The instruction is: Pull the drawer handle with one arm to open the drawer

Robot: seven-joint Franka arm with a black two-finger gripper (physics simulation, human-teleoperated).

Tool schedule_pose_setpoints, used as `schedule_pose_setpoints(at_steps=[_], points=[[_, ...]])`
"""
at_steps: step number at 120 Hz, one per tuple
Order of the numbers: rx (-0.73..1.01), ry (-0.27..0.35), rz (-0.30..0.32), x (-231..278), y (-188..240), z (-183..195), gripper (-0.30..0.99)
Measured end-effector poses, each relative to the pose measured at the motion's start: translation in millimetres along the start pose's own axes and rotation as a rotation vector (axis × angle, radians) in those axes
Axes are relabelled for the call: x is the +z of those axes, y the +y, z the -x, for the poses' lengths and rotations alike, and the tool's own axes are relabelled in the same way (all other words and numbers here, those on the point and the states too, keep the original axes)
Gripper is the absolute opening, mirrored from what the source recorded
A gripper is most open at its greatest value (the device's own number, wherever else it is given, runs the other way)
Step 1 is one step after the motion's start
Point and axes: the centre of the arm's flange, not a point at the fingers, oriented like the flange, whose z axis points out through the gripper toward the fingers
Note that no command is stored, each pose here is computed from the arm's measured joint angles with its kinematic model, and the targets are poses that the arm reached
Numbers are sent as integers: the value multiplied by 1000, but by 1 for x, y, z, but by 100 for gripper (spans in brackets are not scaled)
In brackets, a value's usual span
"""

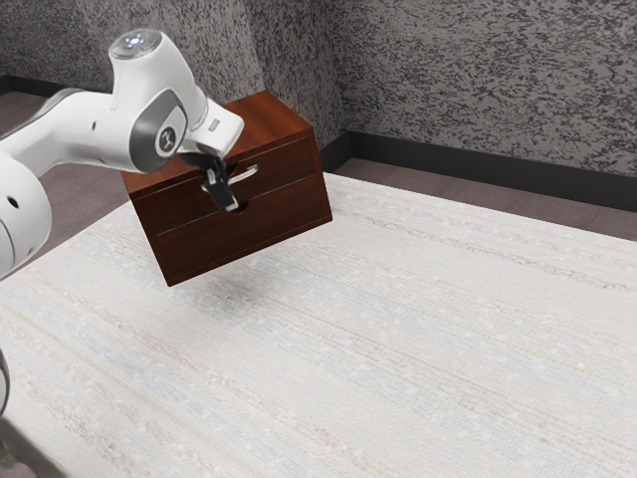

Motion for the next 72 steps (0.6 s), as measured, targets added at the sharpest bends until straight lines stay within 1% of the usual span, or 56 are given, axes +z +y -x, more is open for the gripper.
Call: schedule_pose_setpoints(at_steps=[53,62,72], points=[[-75,13,13,5,4,2,47],[-91,14,11,5,4,4,45],[-95,19,4,3,4,1,49]])
